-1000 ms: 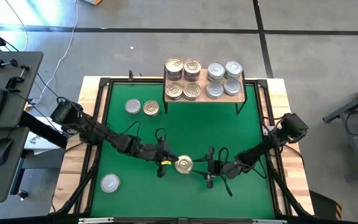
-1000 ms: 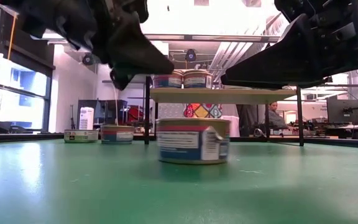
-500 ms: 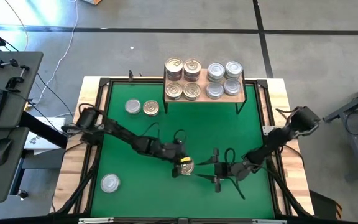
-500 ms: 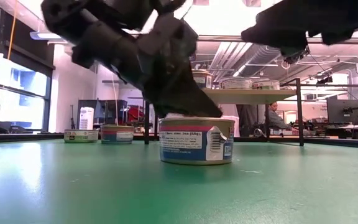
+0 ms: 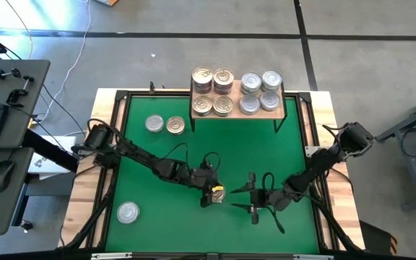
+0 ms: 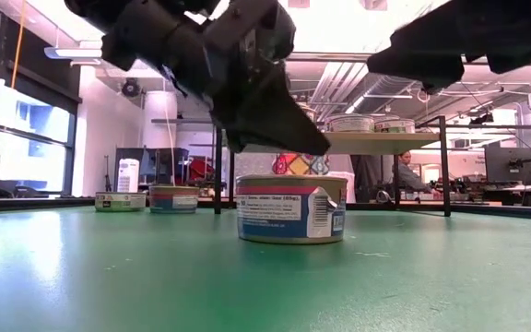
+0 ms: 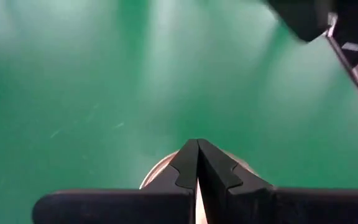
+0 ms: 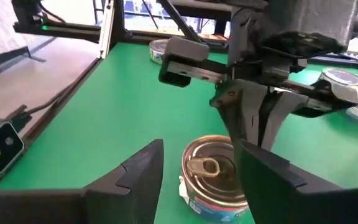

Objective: Stack canned seafood by type on shelf
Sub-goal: Stack the blue pink tuna can on top of the bottom left blue pink tuna can on the shelf

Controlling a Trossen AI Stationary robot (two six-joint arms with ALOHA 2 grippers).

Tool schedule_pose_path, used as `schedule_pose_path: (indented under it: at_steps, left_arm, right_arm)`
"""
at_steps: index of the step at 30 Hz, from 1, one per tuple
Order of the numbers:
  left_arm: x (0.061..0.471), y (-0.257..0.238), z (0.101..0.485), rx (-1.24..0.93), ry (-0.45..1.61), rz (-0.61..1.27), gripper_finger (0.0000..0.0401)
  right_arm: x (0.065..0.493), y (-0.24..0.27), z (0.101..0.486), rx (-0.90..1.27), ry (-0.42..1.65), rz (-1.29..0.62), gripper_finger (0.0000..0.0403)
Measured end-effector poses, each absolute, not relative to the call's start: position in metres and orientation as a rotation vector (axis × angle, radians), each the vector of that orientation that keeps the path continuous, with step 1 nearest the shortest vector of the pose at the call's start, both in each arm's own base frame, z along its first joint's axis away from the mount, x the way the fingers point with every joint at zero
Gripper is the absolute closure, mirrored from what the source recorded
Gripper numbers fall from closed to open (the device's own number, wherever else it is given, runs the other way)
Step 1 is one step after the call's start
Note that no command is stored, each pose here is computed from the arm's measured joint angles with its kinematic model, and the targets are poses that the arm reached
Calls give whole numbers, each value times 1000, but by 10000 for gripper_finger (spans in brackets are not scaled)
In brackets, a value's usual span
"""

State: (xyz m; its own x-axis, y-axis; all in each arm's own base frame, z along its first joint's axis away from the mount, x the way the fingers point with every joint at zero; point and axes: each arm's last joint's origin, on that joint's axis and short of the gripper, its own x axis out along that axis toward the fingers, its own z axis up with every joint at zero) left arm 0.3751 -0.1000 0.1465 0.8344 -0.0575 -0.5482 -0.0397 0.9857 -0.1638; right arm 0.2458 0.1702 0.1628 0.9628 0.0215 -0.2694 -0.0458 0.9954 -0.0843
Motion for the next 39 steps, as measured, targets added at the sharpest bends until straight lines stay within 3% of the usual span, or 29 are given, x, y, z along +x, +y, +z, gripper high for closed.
schedule_pose_path:
  at_steps: [10, 22, 39]
  left_arm:
    - [367, -95, 134, -189, 727, 81, 401]
    - [362, -97, 148, -180, 686, 127, 401]
    - [353, -88, 136, -193, 773, 214, 401]
  right_arm:
    - [245, 170, 162, -78, 284, 33, 215]
    - [245, 170, 161, -80, 289, 33, 215]
    - [245, 170, 161, -76, 292, 48, 215]
